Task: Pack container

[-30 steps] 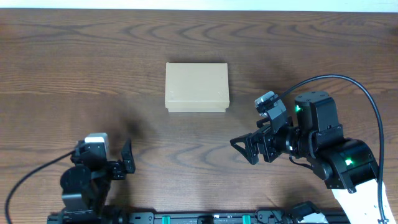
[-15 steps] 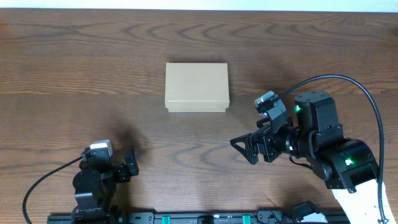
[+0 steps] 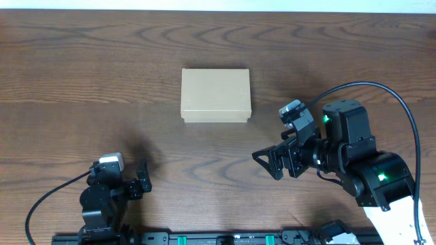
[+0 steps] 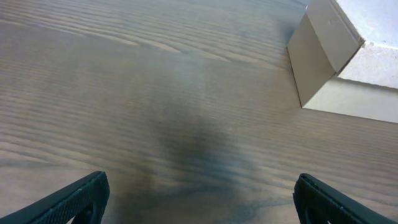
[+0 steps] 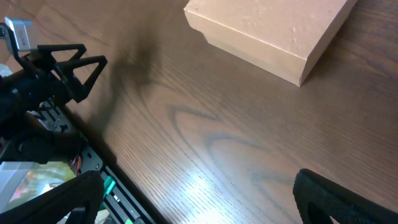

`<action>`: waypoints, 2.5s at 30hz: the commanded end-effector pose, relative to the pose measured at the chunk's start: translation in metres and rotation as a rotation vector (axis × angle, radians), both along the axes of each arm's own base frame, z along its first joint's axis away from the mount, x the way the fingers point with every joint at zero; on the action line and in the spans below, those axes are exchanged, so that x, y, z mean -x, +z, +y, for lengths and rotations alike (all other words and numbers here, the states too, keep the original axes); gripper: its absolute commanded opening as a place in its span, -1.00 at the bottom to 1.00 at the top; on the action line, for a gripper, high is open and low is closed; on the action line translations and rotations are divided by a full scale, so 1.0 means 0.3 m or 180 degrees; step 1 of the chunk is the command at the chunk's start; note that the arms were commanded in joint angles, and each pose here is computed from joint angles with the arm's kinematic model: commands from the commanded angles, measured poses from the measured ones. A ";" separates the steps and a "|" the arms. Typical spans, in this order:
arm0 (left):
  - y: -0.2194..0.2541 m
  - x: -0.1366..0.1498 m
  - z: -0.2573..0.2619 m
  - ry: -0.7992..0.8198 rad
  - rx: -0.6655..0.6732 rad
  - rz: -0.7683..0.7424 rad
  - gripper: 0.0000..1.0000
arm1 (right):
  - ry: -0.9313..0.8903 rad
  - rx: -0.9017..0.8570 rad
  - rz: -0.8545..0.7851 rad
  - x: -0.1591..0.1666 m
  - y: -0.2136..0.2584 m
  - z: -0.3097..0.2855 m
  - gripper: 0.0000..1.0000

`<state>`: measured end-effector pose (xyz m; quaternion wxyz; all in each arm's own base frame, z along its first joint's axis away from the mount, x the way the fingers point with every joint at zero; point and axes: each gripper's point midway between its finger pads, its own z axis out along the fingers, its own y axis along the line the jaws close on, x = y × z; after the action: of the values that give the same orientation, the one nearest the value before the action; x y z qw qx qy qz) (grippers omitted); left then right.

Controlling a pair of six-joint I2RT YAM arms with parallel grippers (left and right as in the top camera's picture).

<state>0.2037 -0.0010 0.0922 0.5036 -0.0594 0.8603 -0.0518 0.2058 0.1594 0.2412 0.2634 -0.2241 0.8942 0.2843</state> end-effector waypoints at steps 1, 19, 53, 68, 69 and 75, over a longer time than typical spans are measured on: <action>-0.007 -0.001 0.008 0.0016 -0.0052 -0.0001 0.91 | 0.0004 -0.0003 0.0041 0.006 -0.006 0.005 0.98; -0.007 -0.001 0.008 0.0016 -0.0052 -0.0001 0.91 | 0.0497 0.0641 -0.1149 0.150 -0.045 -0.078 0.98; -0.007 -0.001 0.008 0.0015 -0.0051 -0.0001 0.91 | 0.0355 0.0499 -0.1519 0.213 -0.555 -0.125 0.98; -0.007 -0.001 0.008 0.0016 -0.0052 -0.0001 0.91 | 0.0355 0.0499 -0.1519 0.213 -0.555 -0.125 0.99; -0.007 -0.001 0.008 0.0016 -0.0052 -0.0001 0.91 | 0.0355 0.0499 -0.1519 0.213 -0.555 -0.125 0.97; -0.007 -0.001 0.008 0.0016 -0.0052 -0.0001 0.91 | 0.0355 0.0499 -0.1519 0.213 -0.555 -0.125 0.98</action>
<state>0.2038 -0.0009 0.0923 0.5040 -0.0582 0.8602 -0.0509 0.1427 0.1211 0.0769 0.4328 -0.3497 0.8143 0.1655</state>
